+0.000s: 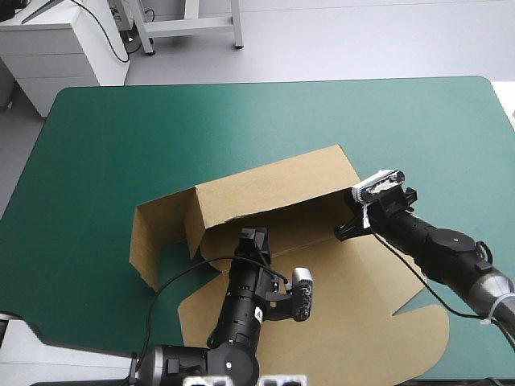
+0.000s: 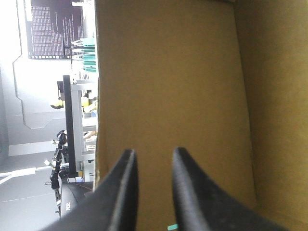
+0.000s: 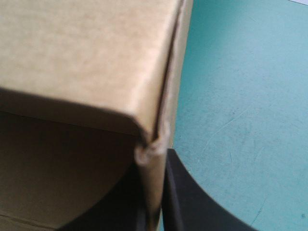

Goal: Fold the box

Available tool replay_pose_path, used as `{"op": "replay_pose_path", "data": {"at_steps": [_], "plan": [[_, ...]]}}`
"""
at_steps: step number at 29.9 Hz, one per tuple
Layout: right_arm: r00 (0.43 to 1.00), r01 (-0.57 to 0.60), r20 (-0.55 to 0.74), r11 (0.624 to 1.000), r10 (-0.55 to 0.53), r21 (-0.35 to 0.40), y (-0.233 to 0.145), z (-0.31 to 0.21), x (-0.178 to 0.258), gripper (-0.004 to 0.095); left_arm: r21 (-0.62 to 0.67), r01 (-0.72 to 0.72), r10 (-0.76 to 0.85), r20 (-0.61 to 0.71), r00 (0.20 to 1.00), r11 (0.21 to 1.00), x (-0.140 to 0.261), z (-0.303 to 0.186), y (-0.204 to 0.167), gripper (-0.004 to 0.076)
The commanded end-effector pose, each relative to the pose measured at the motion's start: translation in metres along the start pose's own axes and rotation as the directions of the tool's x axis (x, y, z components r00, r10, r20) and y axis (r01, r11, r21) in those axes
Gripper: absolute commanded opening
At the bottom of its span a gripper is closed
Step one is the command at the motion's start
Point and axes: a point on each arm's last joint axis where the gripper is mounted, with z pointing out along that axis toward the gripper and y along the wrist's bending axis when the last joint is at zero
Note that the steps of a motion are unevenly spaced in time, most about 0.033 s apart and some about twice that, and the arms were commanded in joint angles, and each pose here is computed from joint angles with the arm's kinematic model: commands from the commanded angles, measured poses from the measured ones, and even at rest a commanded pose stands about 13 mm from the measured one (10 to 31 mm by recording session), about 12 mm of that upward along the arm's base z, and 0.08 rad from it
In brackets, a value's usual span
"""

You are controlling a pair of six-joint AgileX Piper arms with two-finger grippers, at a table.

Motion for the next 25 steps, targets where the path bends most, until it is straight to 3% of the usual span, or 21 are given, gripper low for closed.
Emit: {"op": "replay_pose_path", "data": {"at_steps": [1, 9, 12, 18, 25], "plan": [[0.998, -0.035, 0.055, 0.998, 0.038, -0.044, 0.005, -0.004, -0.011, -0.0005, -0.094, 0.054, -0.059, -0.049, 0.997, 0.994, 0.008, -0.010, 0.022, -0.0001], [0.998, -0.034, 0.052, 0.999, 0.036, -0.037, 0.004, -0.003, -0.010, -0.0005, -0.046, 0.071, -0.073, -0.051, 0.996, 0.996, 0.006, -0.015, 0.016, -0.0008], [0.998, -0.034, 0.052, 0.999, 0.036, -0.035, 0.004, -0.003, -0.010, -0.0005, 0.011, 0.144, -0.143, -0.058, 0.988, 0.990, 0.006, -0.018, 0.022, -0.0008], [0.998, -0.038, 0.050, 0.999, 0.040, -0.031, 0.004, -0.003, -0.010, -0.0005, 0.147, 0.359, -0.364, 0.004, 0.931, 0.921, 0.017, -0.028, 0.065, -0.0008], [0.998, -0.051, 0.043, 0.999, 0.051, -0.012, 0.002, -0.003, -0.009, -0.0005, 0.221, 0.574, -0.582, -0.036, 0.813, 0.788, 0.076, -0.019, 0.120, -0.0008]]}}
